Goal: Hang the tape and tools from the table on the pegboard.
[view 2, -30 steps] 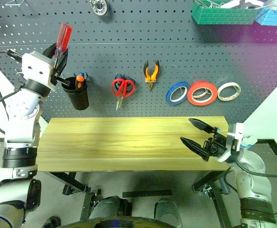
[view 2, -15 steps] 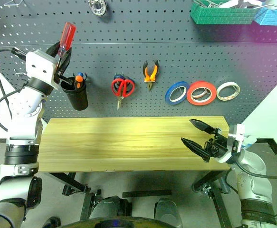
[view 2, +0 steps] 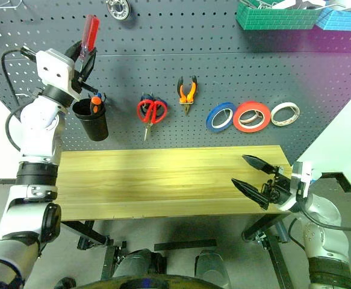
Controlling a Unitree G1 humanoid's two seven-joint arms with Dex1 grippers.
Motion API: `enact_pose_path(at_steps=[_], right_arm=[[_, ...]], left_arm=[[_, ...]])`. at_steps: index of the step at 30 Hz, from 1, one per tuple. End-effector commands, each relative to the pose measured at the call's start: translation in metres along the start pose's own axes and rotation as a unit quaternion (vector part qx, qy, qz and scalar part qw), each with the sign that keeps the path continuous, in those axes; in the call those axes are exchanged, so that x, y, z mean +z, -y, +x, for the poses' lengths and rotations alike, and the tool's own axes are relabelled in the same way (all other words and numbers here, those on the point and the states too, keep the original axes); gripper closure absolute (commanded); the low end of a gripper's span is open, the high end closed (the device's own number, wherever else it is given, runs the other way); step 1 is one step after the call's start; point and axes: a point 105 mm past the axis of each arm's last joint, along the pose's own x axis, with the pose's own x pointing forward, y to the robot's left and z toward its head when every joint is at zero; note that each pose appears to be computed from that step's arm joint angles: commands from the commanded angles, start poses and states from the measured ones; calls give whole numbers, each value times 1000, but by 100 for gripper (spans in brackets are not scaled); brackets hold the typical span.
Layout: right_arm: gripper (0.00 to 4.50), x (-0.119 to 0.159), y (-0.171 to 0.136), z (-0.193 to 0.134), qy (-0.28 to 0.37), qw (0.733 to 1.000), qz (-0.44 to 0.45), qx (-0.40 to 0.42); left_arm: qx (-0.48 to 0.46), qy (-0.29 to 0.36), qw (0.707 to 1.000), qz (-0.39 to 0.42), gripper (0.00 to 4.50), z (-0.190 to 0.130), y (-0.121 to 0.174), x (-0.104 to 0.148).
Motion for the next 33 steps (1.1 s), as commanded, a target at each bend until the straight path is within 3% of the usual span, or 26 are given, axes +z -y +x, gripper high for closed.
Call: enact_pose_path(at_steps=[1,11,21,33], right_arm=[[0,16,-2,-3,3,1000,-26,5],[0,20,-8,-11,-12,1000,-17,3],[0,23,-12,-21,-28,1000,-10,2],[0,15,-8,-38,-36,999,0,-2]], left_arm=[[34,26,999,-10,366,1,-19,10],[68,3,997,-37,366,-2,-31,-10],[80,-14,995,-58,366,-2,-21,-27],[95,-67,991,-60,366,-27,-8,-58]])
